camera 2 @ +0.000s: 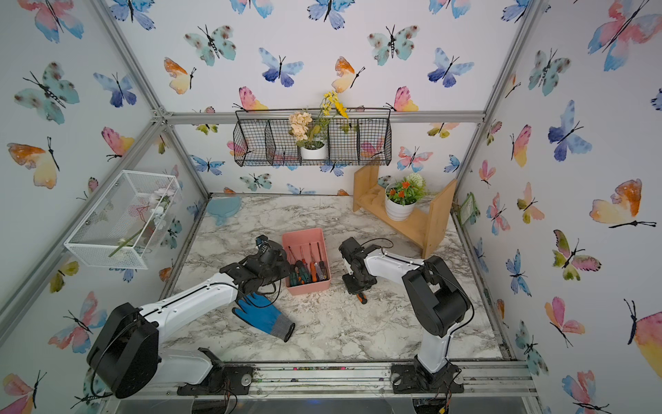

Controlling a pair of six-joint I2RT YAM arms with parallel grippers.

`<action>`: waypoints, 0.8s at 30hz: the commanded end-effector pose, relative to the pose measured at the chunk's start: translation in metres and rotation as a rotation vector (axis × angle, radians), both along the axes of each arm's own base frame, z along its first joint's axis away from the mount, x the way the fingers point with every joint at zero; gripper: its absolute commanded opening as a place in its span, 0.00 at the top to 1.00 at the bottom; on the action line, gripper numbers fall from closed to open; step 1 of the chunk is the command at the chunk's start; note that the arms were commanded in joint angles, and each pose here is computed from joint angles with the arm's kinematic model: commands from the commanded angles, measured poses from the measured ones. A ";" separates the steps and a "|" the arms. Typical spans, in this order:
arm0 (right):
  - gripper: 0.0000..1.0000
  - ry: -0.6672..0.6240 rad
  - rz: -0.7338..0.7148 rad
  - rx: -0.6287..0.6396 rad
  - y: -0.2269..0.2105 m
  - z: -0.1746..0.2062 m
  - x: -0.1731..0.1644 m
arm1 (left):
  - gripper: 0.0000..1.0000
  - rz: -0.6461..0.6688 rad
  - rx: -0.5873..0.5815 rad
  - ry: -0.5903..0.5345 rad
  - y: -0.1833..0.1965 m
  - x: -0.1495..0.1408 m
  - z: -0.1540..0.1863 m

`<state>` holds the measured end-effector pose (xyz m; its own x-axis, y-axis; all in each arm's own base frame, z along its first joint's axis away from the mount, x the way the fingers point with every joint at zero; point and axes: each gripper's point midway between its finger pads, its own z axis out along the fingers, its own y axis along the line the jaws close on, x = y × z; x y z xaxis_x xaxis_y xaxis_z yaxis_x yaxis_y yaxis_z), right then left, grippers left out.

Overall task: Put the screwdriver on the desktop into the storage box
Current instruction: Adjust the storage box at the center of the board, then place the screwdriver in the storage box.

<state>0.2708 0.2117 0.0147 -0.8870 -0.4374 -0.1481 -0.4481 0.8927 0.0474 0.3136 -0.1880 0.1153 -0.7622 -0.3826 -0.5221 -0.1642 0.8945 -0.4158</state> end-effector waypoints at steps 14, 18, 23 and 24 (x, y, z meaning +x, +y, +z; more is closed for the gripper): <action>0.87 -0.209 0.004 0.335 0.092 0.129 0.050 | 0.57 0.220 -0.020 -0.091 0.051 -0.010 0.024; 0.87 -0.208 0.068 0.408 0.143 0.140 0.044 | 0.54 0.238 -0.015 -0.078 0.056 -0.013 0.022; 0.88 -0.154 0.046 0.409 0.172 0.112 0.042 | 0.53 0.247 -0.020 -0.070 0.058 -0.015 0.019; 0.88 -0.142 0.028 0.405 0.173 0.105 0.042 | 0.51 0.252 -0.018 -0.069 0.060 -0.015 0.019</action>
